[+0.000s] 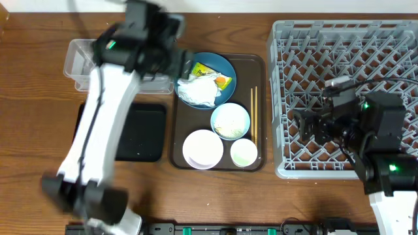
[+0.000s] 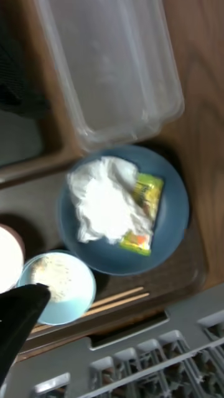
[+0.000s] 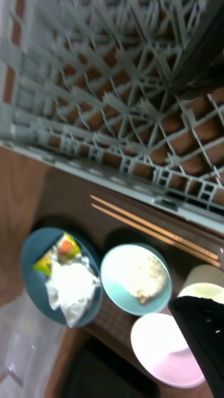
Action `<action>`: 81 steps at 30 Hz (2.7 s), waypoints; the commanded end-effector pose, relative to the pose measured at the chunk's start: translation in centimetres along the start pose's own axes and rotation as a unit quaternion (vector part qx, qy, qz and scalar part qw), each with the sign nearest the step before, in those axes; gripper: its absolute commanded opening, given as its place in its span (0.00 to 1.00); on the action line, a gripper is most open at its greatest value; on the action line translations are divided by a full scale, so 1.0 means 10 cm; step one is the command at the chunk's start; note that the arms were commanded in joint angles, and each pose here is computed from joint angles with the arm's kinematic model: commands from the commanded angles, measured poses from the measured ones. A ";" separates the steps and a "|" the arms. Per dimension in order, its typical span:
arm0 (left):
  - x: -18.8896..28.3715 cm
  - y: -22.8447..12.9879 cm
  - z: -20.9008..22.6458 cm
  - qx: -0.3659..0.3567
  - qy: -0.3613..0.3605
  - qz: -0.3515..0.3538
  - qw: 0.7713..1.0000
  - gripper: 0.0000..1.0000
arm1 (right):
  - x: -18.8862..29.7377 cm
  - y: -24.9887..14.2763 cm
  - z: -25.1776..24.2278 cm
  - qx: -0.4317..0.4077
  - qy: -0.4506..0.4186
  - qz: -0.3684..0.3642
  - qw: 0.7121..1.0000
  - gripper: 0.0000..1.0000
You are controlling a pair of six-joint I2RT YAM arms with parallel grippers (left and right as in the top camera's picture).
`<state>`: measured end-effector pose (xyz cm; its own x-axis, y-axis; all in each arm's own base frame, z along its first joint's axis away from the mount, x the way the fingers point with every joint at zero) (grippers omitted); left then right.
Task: Sort waste into correct bins and load items into the dishwasher rack
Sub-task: 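Reach left gripper to the tissue and wrapper on the blue plate, then lift tissue and wrapper with left gripper, drop into clear bin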
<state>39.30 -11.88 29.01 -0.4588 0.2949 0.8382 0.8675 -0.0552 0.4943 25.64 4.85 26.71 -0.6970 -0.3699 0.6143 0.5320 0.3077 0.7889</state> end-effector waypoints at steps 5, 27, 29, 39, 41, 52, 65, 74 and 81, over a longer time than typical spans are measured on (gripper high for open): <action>-0.81 0.07 -0.26 -0.035 -0.036 0.044 0.998 0.98 | -0.01 0.02 0.17 -0.006 0.068 0.004 0.998 0.99; -2.45 -0.32 0.13 0.311 0.129 0.074 0.939 0.98 | 0.00 -0.05 0.19 -0.014 0.072 0.022 0.997 0.99; -2.51 -0.36 0.15 0.311 0.133 0.080 0.938 0.98 | 0.00 -0.05 0.19 -0.015 0.072 0.022 0.997 0.99; -2.64 -0.55 0.20 0.308 0.149 0.108 0.933 0.34 | 0.00 -0.06 0.19 -0.015 0.071 0.022 0.997 0.99; -2.63 -0.57 0.21 0.308 0.151 0.115 0.932 0.21 | 0.00 -0.05 0.19 -0.014 0.072 0.022 0.997 0.99; -1.85 -0.09 -0.07 0.284 0.083 0.055 0.954 0.06 | 0.00 -0.05 0.19 -0.014 0.072 0.022 0.997 0.99; -0.45 0.43 0.65 0.338 0.142 -0.110 0.924 0.06 | 0.00 -0.06 0.19 -0.014 0.072 0.022 0.997 0.99; -0.66 0.33 1.74 0.471 0.218 -0.121 0.846 0.06 | -0.01 -0.05 0.19 -0.014 0.071 0.021 0.997 0.99; -1.00 0.16 2.01 0.484 0.243 -0.084 0.836 0.22 | -0.01 -0.04 0.18 -0.013 0.070 0.018 0.997 0.99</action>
<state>49.20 4.17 17.78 -0.4323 -0.2022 0.8788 0.4360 0.8062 0.4000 24.50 5.95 25.34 -0.5950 -0.4596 0.6594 0.5971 0.2964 0.7454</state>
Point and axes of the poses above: each gripper's point midway between its finger pads, its own x axis back along the fingers, its own z axis along the line the jaws close on, y = z × x, the point moved 5 cm from there along x, back along the fingers, and after that the axes turned 12 degrees about x, right-handed, at the moved point
